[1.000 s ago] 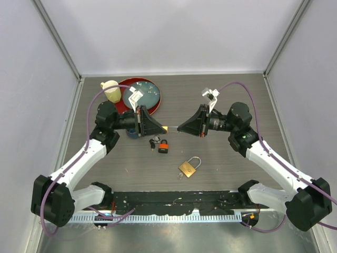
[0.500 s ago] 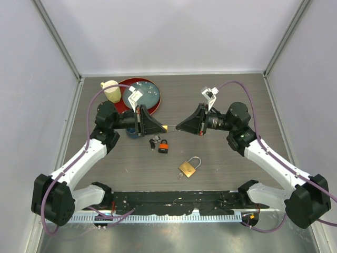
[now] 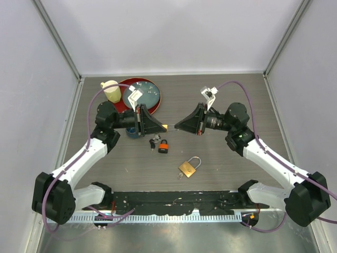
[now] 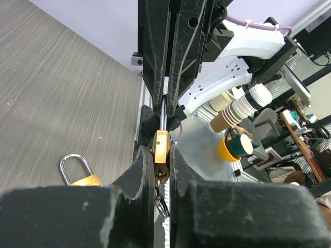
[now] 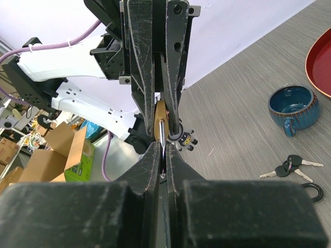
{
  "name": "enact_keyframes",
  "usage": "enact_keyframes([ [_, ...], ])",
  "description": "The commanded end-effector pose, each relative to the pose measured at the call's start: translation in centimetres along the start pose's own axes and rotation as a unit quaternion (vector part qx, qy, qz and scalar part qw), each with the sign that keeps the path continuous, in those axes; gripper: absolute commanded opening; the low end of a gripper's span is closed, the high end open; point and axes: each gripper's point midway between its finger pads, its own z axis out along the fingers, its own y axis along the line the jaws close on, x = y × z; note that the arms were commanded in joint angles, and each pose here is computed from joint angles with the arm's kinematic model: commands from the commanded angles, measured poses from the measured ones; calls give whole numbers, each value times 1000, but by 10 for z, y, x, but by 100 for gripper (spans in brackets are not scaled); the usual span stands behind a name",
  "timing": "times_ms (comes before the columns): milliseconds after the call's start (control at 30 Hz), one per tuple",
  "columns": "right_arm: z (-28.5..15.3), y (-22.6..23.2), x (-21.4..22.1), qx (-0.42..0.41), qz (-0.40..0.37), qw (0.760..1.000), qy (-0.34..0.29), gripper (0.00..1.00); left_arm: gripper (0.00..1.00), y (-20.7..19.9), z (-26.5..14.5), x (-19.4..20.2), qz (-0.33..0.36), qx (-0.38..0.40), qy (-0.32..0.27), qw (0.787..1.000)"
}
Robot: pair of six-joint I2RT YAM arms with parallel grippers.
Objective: Lock with the key
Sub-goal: Lock the lock.
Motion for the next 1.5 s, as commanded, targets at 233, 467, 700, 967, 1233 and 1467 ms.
enact_keyframes([
  [233, 15, 7, -9, 25, -40, 999, 0, 5, 0, 6, 14, -4, 37, -21, -13, 999],
  [467, -18, -14, -64, 158, -62, 979, -111, 67, 0, 14, 9, -6, 35, -61, -33, 997],
  [700, -27, -8, -82, 154, -48, 972, -172, 100, 0, 4, 5, -27, 62, -64, -103, 991],
  [967, -21, -7, -82, 109, -17, 974, -198, 100, 0, -8, -11, -52, 83, -70, -225, 968],
  [1233, 8, 8, -83, 1, 24, 979, -202, 90, 0, -12, -35, -71, 70, -56, -360, 929],
  [1467, 35, 16, -80, -26, 36, 980, -195, 88, 0, -5, -38, -74, 73, -68, -378, 920],
])
